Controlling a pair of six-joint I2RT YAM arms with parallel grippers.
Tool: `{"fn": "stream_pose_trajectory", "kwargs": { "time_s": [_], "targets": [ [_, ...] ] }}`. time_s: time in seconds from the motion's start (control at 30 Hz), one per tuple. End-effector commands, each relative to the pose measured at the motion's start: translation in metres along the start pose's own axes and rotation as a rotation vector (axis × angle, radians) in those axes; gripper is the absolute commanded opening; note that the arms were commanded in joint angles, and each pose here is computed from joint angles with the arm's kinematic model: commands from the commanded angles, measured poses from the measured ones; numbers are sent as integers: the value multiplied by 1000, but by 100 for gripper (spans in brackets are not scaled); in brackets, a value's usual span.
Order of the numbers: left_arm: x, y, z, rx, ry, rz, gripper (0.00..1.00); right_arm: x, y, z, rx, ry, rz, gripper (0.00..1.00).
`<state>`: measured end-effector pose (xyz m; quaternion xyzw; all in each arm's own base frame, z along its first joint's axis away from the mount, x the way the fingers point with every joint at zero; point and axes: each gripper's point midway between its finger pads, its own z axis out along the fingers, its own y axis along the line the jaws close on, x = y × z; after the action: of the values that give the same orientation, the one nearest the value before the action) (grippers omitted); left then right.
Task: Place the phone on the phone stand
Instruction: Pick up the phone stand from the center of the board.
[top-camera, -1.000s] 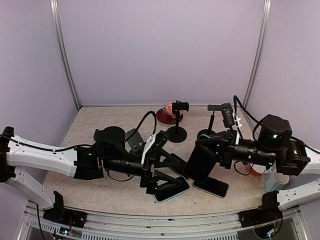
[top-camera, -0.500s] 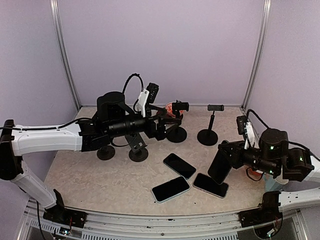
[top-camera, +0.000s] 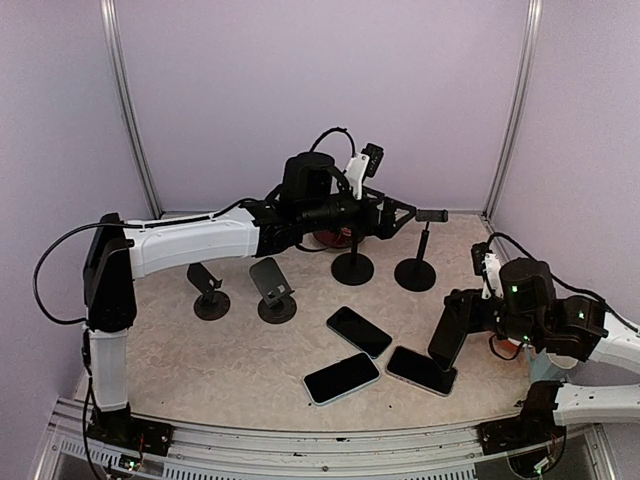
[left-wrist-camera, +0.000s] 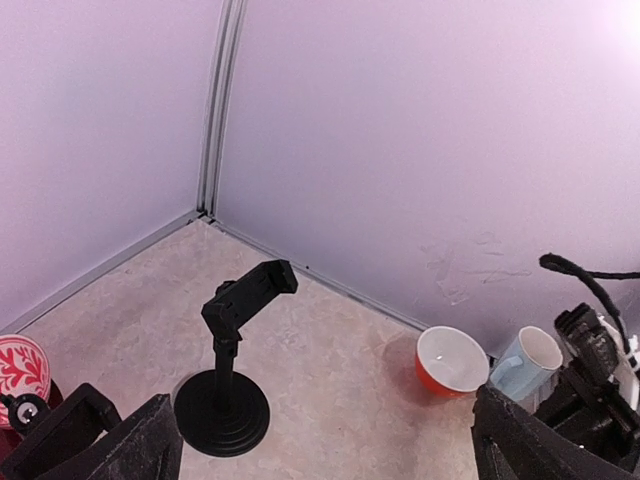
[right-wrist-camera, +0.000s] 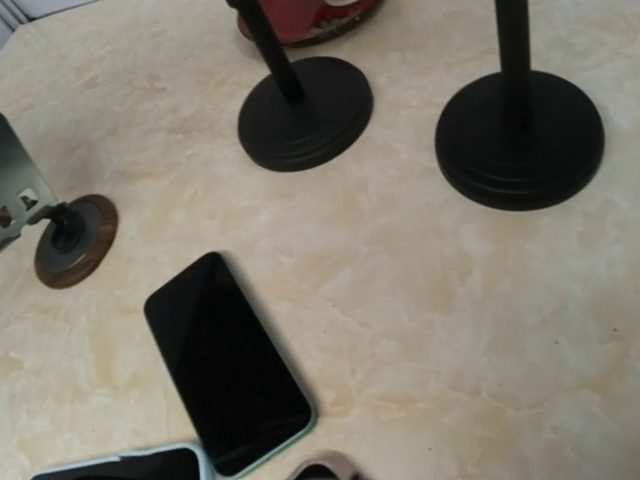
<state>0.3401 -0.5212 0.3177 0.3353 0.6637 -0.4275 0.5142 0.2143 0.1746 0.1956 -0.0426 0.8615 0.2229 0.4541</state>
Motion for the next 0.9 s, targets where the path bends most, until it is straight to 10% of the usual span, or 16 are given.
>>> {"fn": "stream_pose_trajectory", "kwargs": {
  "time_s": [0.0, 0.87],
  "targets": [
    [12, 17, 26, -111, 37, -17, 99, -14, 2, -1, -20, -46, 46, 0],
    [49, 74, 88, -545, -232, -5, 87, -18, -9, -16, -2, -80, 99, 0]
  ]
}}
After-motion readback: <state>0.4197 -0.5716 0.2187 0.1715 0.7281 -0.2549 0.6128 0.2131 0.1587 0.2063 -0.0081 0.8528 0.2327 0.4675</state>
